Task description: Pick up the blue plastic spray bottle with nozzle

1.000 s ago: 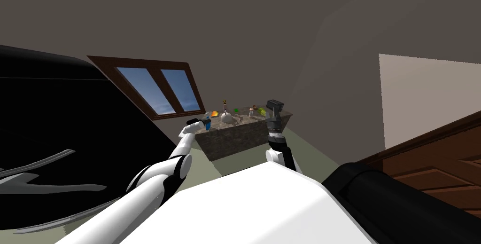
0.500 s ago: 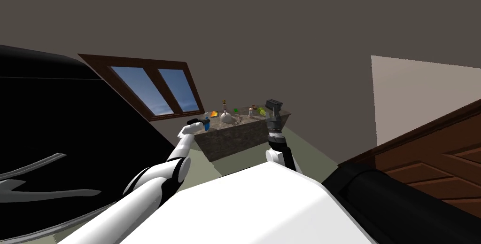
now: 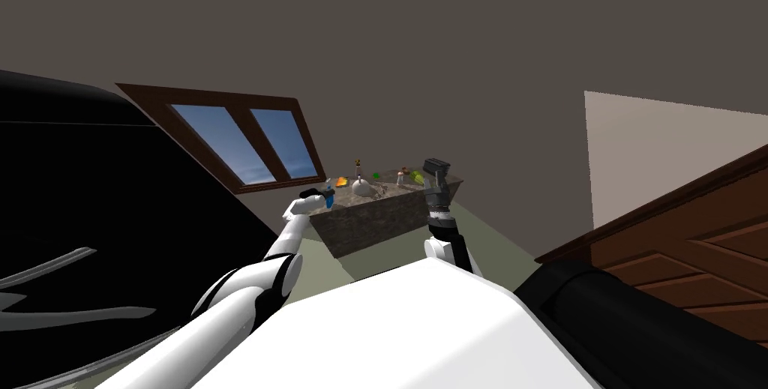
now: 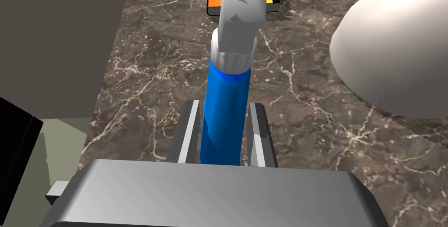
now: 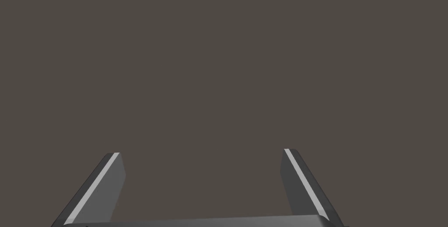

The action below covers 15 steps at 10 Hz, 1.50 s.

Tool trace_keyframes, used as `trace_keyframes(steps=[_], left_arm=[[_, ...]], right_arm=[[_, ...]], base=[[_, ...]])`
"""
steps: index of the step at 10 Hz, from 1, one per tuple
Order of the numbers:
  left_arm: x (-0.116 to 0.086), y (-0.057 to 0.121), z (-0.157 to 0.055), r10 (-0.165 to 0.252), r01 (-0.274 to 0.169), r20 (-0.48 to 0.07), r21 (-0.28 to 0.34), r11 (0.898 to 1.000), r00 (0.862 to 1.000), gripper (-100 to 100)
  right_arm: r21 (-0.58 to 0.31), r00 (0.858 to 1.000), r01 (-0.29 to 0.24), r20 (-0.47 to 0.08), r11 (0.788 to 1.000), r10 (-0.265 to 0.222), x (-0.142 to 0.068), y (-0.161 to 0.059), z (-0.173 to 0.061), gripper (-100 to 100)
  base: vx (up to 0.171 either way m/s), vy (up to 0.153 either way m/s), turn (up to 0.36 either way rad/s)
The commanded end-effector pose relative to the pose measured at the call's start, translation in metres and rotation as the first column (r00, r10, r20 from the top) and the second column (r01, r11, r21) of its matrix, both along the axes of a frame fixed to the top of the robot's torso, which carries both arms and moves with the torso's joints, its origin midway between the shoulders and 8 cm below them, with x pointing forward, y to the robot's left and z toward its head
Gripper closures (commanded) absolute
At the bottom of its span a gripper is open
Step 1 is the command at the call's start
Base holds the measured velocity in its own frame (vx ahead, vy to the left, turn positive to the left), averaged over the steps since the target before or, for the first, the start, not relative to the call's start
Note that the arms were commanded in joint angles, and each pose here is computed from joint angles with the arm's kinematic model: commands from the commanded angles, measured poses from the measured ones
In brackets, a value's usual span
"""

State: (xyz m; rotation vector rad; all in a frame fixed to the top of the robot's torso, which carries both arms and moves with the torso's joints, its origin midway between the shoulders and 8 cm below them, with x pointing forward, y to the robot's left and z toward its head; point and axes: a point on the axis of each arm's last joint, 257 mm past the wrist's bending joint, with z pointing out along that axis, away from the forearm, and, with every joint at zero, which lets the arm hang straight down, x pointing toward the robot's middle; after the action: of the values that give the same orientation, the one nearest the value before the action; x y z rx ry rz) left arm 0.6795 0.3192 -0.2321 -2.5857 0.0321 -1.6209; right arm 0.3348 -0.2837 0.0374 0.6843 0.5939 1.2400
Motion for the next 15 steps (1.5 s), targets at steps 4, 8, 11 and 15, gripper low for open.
trace_keyframes(steps=[4, 8, 11, 15], left_arm=[[-0.011, 0.006, 0.0, 0.03, -0.03, -0.005, 0.035, 0.999, 1.0, 100], [-0.023, 0.008, -0.001, 0.049, -0.048, -0.006, 0.07, 0.996, 0.999, 100], [-0.023, 0.01, 0.001, 0.089, -0.089, 0.006, 0.008, 0.996, 0.996, 100], [-0.035, 0.011, 0.003, 0.108, -0.109, 0.019, 0.054, 0.993, 0.994, 100]], right_arm=[[0.0, 1.0, 0.0, 0.0, 1.0, 0.0, 0.0, 0.0, 0.0, 0], [0.0, 1.0, 0.0, 0.0, 1.0, 0.0, 0.0, 0.0, 0.0, 0], [0.0, 1.0, 0.0, 0.0, 1.0, 0.0, 0.0, 0.0, 0.0, 0], [0.0, 1.0, 0.0, 0.0, 1.0, 0.0, 0.0, 0.0, 0.0, 0]], base=[[-0.009, 0.047, -0.097], [-0.011, 0.032, -0.102], [0.002, 0.014, 0.013], [-0.01, 0.042, -0.105]])
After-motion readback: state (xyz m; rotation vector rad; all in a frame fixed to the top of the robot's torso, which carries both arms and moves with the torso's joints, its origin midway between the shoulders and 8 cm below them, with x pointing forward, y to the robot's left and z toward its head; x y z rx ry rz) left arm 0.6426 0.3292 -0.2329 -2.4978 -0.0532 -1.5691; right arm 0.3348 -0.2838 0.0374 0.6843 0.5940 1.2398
